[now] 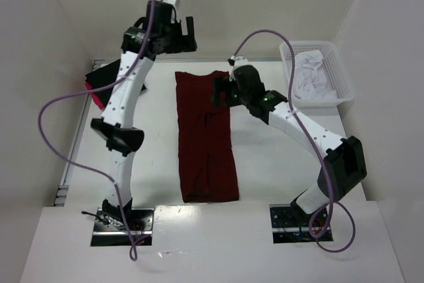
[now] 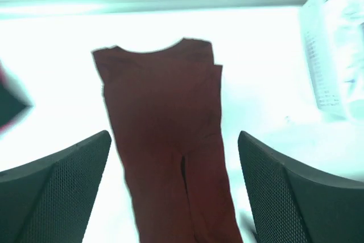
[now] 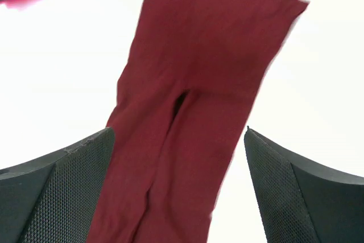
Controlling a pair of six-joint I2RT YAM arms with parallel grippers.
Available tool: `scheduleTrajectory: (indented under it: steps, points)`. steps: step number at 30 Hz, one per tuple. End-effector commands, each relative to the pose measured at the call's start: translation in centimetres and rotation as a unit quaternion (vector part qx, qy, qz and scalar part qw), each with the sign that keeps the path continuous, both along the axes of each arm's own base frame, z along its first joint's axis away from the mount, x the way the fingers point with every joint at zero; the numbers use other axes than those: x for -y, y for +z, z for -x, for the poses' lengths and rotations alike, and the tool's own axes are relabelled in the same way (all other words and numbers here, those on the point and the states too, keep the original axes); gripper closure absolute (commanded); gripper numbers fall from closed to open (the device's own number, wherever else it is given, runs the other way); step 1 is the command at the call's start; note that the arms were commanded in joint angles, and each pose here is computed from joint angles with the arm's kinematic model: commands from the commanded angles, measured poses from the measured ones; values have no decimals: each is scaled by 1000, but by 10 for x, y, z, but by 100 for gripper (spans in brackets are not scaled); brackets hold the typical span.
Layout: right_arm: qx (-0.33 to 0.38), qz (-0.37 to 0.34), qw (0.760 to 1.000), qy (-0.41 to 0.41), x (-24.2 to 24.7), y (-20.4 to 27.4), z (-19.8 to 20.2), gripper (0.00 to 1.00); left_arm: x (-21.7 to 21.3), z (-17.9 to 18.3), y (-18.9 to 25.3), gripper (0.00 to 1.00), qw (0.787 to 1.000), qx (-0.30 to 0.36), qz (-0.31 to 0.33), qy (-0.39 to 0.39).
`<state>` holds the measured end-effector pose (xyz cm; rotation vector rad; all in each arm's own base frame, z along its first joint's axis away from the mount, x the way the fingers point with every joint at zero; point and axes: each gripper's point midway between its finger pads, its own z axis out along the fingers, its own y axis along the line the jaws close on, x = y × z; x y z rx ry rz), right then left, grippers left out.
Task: Fold and stack the t-shirts
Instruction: Rotate the tshirt 90 degrees
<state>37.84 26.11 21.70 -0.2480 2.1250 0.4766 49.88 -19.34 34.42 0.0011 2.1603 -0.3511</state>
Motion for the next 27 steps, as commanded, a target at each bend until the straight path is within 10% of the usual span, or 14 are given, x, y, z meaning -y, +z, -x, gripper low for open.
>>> scheduleTrajectory:
  steps: [1,13,27]
  points:
    - [8,18,1000,5,-8,-5,-32,0,-6,29,-30,0,997,-49,-62,3]
    - [-76,58,995,20,-59,-89,-98,0,-77,118,-65,0,998,-44,26,43]
    - [-156,123,980,-9,-75,-181,-140,0,-67,159,-115,0,993,-113,33,-28]
